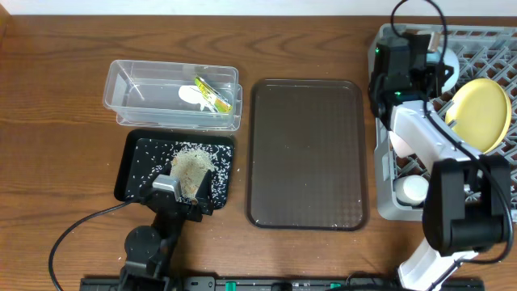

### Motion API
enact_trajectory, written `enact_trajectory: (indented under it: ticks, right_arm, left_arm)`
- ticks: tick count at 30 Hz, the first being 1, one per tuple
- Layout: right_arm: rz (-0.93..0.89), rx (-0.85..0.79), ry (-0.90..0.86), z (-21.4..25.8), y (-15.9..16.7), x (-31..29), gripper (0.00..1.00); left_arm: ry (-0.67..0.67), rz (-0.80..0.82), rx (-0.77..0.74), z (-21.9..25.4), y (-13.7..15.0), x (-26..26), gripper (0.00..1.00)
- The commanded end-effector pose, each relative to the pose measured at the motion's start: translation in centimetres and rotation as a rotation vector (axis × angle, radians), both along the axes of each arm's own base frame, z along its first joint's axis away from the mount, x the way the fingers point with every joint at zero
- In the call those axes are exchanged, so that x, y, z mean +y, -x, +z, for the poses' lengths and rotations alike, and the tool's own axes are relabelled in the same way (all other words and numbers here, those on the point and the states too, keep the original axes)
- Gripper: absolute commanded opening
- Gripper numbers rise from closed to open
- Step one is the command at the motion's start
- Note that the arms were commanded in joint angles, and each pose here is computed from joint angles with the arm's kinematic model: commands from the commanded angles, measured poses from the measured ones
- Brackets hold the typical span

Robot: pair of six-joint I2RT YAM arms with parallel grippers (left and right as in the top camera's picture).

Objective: Sort waste into correct bins and load items into the dishwasher rack

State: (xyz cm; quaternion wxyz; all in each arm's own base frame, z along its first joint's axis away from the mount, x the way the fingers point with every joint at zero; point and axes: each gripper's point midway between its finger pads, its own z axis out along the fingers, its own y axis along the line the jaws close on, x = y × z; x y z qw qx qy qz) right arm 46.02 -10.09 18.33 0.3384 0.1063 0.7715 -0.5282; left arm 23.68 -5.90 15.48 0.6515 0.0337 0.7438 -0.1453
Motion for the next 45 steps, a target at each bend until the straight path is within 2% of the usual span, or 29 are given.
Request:
enact_trajectory:
  ticks: [1,6,9,10,11,15,18,27,32,36,38,40,45]
  right_arm:
    - [0.041,0.066,0.028,-1.0,-0.6,1.5,0.01]
    - [0.104,0.113,0.035,-1.8,-0.8,4.3,0.02]
    - [0.119,0.109,0.055,-1.5,-0.7,5.8,0.12]
    - [0.122,0.108,0.064,-1.4,-0.6,6.4,0.21]
    - [0.122,0.106,0.072,-1.2,-0.5,6.7,0.25]
    - [0.119,0.100,0.102,-0.4,0.0,7.8,0.36]
    - [0.137,0.096,0.111,0.6,0.1,8.6,0.49]
    - [0.334,0.048,-0.014,4.6,1.6,12.8,0.58]
    - [0.504,-0.006,-0.232,6.7,4.1,16.0,0.63]
    - [0.725,0.031,-0.556,6.9,7.9,21.0,0.72]
    - [0.895,0.103,-0.795,7.0,11.3,25.0,0.82]
    - [1.040,0.175,-0.975,7.6,14.6,28.3,0.99]
    - [1.223,0.292,-1.170,9.0,19.7,31.4,0.99]
  left_arm:
    - [-0.020,0.008,0.029,-1.5,-0.1,0.2,0.93]
    - [-0.020,0.008,0.030,-1.5,-0.1,0.2,0.93]
    - [-0.020,0.008,0.030,-1.5,-0.1,0.2,0.93]
    - [-0.020,0.008,0.029,-1.5,-0.1,0.2,0.93]
    - [-0.020,0.008,0.029,-1.5,-0.1,0.2,0.93]
    - [-0.020,0.008,0.029,-1.5,-0.1,0.2,0.93]
    - [-0.020,0.008,0.030,-1.5,-0.1,0.2,0.93]
    - [-0.020,0.008,0.030,-1.5,-0.1,0.2,0.93]
    - [-0.020,0.008,0.030,-1.5,-0.1,0.2,0.93]
    - [-0.020,0.008,0.029,-1.5,-0.1,0.2,0.93]
    - [-0.020,0.008,0.030,-1.5,-0.1,0.2,0.93]
    - [-0.020,0.008,0.030,-1.5,-0.1,0.2,0.93]
    - [-0.020,0.008,0.030,-1.5,-0.1,0.2,0.93]
